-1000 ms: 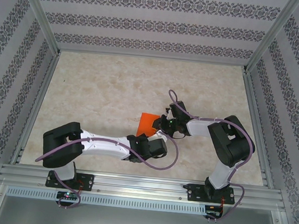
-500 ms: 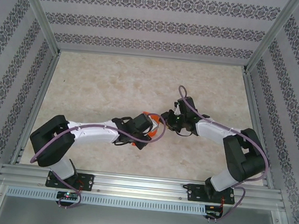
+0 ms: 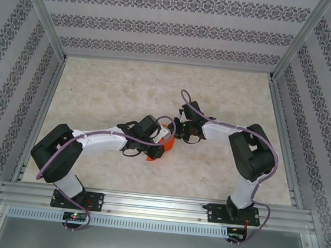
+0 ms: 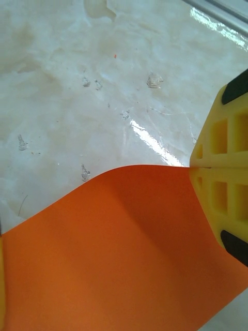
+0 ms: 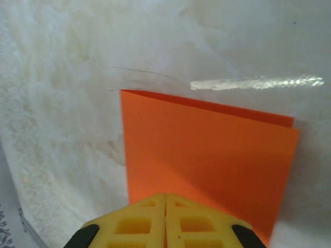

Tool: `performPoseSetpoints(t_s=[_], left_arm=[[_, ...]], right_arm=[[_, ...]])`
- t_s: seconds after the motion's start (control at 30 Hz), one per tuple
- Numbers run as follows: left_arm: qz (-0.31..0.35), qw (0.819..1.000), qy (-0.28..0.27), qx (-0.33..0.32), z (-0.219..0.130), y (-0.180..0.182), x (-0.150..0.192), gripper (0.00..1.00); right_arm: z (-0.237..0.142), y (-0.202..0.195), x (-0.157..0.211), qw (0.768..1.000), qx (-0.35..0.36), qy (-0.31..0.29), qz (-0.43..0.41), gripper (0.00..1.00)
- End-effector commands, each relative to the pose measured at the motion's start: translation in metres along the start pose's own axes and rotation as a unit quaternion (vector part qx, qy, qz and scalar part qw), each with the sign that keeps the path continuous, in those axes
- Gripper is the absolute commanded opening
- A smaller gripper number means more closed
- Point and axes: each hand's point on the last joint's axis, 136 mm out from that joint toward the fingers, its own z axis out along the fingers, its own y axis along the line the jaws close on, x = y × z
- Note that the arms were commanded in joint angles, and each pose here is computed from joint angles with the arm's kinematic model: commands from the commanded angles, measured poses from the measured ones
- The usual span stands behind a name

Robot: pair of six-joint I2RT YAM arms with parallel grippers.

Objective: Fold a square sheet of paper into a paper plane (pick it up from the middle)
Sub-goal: Third fold the triangle at the center of the table.

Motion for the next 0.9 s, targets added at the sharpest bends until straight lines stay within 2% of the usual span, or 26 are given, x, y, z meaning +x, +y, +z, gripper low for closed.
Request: performPoseSetpoints(t_s=[0.0, 0.13, 0.47, 0.87], left_arm=[[-0.019, 0.999, -0.019, 0.041, -0.003, -0.009, -0.013, 0.00], [-0.040, 0.998, -0.021, 0.050, 0.000, -0.006, -0.018, 0.00], [-0.057, 0.998, -0.015, 0.024, 0.002, 0.014, -0.025, 0.03], [-0.064, 0.998, -0.003, -0.005, 0.002, 0.040, -0.026, 0.04]], right_arm=[[0.003, -0.007, -0.003, 0.999, 0.030, 0.006, -0.026, 0.08], [0.008, -0.017, 0.002, 0.997, 0.053, 0.024, -0.044, 0.08], [0.017, -0.042, 0.013, 0.989, 0.111, 0.064, -0.071, 0.08], [0.016, -0.042, 0.011, 0.988, 0.116, 0.066, -0.080, 0.08]])
